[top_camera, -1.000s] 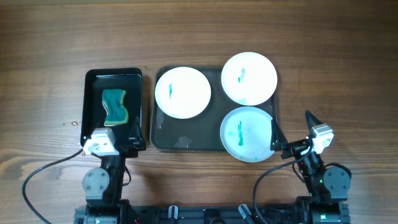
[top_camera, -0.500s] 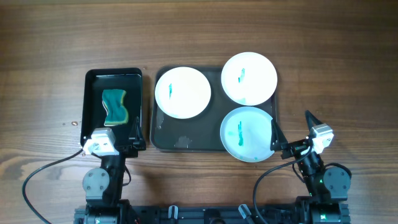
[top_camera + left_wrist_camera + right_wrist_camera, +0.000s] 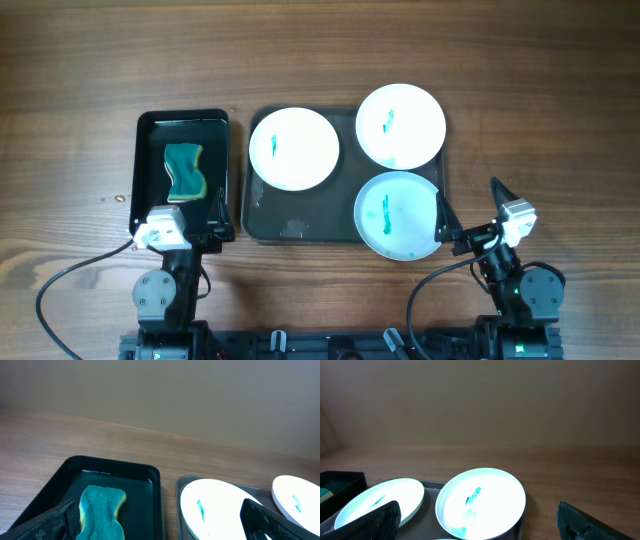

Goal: Clean dirty plates on tray and stack at the side

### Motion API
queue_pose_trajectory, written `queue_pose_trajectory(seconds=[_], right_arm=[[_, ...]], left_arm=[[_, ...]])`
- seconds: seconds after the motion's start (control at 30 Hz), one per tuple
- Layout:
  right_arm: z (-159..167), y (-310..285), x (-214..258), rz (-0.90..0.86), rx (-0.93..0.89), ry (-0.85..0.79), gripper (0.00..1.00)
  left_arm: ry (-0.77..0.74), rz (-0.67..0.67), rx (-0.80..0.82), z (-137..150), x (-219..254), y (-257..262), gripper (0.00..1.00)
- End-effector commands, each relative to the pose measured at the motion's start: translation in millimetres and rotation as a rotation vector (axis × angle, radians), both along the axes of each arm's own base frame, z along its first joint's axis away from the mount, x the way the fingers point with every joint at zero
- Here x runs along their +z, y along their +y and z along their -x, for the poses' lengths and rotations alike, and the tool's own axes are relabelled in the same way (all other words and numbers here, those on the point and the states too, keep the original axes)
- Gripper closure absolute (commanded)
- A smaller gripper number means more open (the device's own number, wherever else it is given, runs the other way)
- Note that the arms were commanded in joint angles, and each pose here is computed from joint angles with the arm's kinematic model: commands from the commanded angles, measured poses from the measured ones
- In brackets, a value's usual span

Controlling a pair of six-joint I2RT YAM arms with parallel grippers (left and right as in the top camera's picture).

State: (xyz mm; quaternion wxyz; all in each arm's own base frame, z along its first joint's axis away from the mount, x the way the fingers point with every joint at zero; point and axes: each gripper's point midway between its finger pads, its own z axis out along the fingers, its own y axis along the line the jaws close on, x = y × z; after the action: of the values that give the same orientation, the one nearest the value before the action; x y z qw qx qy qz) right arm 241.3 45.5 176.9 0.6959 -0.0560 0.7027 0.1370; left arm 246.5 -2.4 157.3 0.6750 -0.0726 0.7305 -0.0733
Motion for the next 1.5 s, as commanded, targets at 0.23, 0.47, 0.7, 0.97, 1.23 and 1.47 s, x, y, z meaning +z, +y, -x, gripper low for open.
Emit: queue_pose_trajectory(seconds=[0.23, 0.47, 0.7, 0.97, 1.23, 1.47], right_arm=[[-0.1, 0.9, -0.3, -0.016, 0.003, 0.005, 0.00], [-0.1, 0.9, -0.3, -0.016, 0.003, 0.005, 0.00], [-1.3, -3.4, -0.9, -0.017, -0.023, 0.007, 0.00], [-1.3, -3.4, -0.9, -0.017, -0.023, 0.007, 0.00], [-0.8, -1.5, -1.0, -0.064, -0.012, 0.021, 0.00], [-0.7, -1.4, -0.7, -0.063, -0.011, 0.020, 0.00]], left_arm=[[0.009, -0.006, 0.007, -0.4, -3.2, 1.1, 0.00], [0.009, -0.006, 0.007, -0.4, -3.2, 1.1, 0.00], [0.009, -0.006, 0.007, -0.4, -3.2, 1.1, 0.00], [0.009, -0.006, 0.007, -0.4, -3.2, 1.1, 0.00], [0.008, -0.005, 0.007, -0.4, -2.9, 1.0, 0.00], [0.005, -0.005, 0.007, -0.5, -2.2, 1.0, 0.00]])
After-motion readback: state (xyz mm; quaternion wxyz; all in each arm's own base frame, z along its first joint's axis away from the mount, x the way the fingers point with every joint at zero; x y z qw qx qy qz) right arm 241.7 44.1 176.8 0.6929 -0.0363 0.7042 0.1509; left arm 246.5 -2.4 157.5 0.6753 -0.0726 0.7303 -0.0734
